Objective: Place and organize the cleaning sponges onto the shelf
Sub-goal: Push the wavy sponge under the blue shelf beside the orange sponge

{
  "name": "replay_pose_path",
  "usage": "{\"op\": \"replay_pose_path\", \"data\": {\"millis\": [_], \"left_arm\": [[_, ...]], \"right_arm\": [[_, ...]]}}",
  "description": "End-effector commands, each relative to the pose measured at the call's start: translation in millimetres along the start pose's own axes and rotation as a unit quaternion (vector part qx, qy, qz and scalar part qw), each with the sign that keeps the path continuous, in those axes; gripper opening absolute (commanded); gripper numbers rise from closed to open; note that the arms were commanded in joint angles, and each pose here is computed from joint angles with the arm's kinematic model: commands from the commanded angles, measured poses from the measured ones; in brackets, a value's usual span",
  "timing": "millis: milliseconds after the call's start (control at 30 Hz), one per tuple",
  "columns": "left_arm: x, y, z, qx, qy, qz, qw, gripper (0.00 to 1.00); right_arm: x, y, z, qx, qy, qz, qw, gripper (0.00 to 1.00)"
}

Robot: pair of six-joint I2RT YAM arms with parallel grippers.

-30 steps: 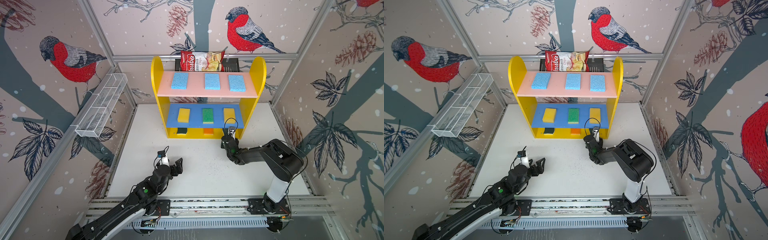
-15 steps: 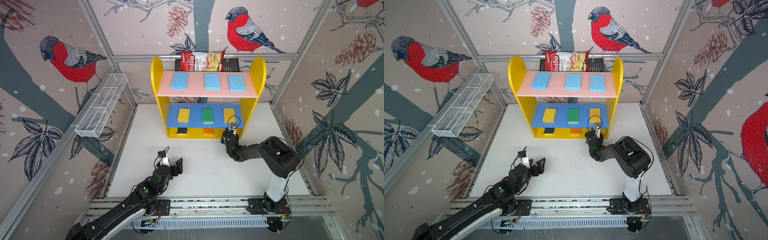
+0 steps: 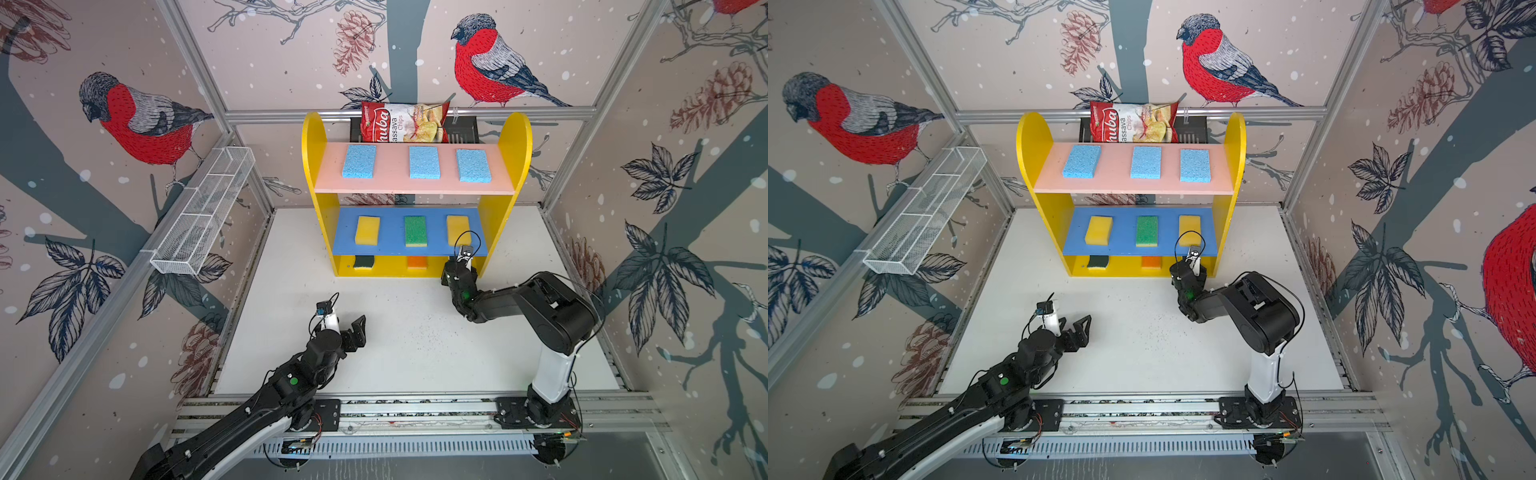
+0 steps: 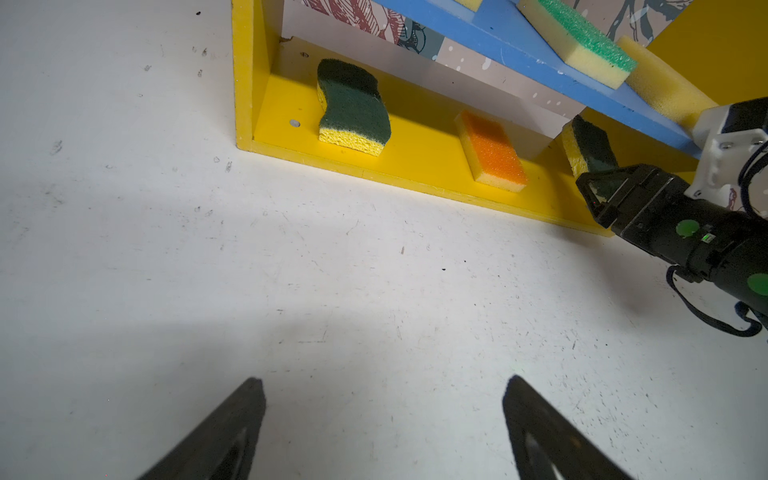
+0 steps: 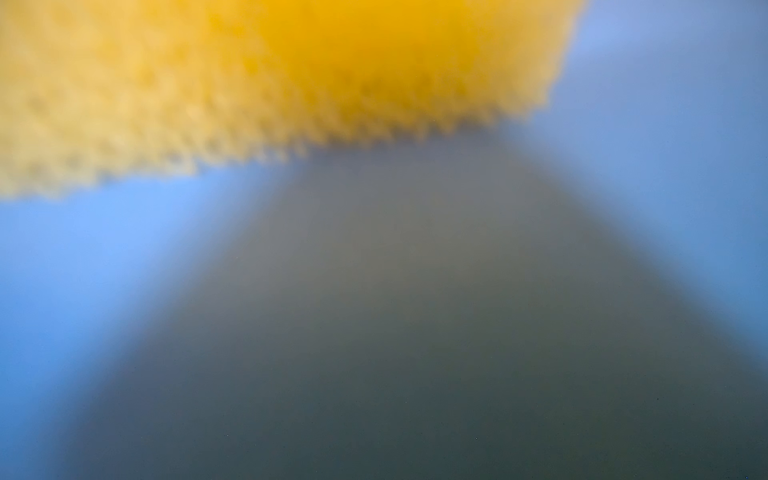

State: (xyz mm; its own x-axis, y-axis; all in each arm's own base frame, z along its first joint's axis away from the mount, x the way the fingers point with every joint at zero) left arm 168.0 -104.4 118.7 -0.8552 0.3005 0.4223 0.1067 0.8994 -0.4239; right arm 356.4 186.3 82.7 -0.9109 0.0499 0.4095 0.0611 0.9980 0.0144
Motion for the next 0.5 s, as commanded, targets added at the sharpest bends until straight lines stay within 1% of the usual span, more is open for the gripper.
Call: {"op": "replay_pose_path", "data": {"millis": [0, 333, 467], "left_arm": [[1, -4, -9, 0.007, -0.023, 0.008, 1.0, 0.91], [1, -4, -9, 0.007, -0.025, 0.005, 1.0, 0.9], [1, -4, -10, 0.008, -0.027, 0.004, 1.0, 0.91]], "right_arm": [[2, -10, 35, 0.05, 0.08, 0.01, 0.996, 0.61], [1, -11, 44, 0.061, 0.095, 0.017, 0.993, 0.61], [3, -12, 46, 0.065, 0.098, 0.02, 0.993, 0.63]]}}
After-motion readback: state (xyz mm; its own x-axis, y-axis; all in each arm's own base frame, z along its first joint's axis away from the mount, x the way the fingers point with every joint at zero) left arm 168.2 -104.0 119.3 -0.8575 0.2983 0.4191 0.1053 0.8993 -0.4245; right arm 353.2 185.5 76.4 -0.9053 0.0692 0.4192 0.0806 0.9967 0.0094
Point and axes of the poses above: each gripper's point midway between its finger pads, its own x axis back along the fingers, its own y axis along the line the jaws close on, z = x × y, the point moved 6 cm from there along x, back along the fingers, and after that the axes turned 3 degrees about x, right-handed, at the moved point
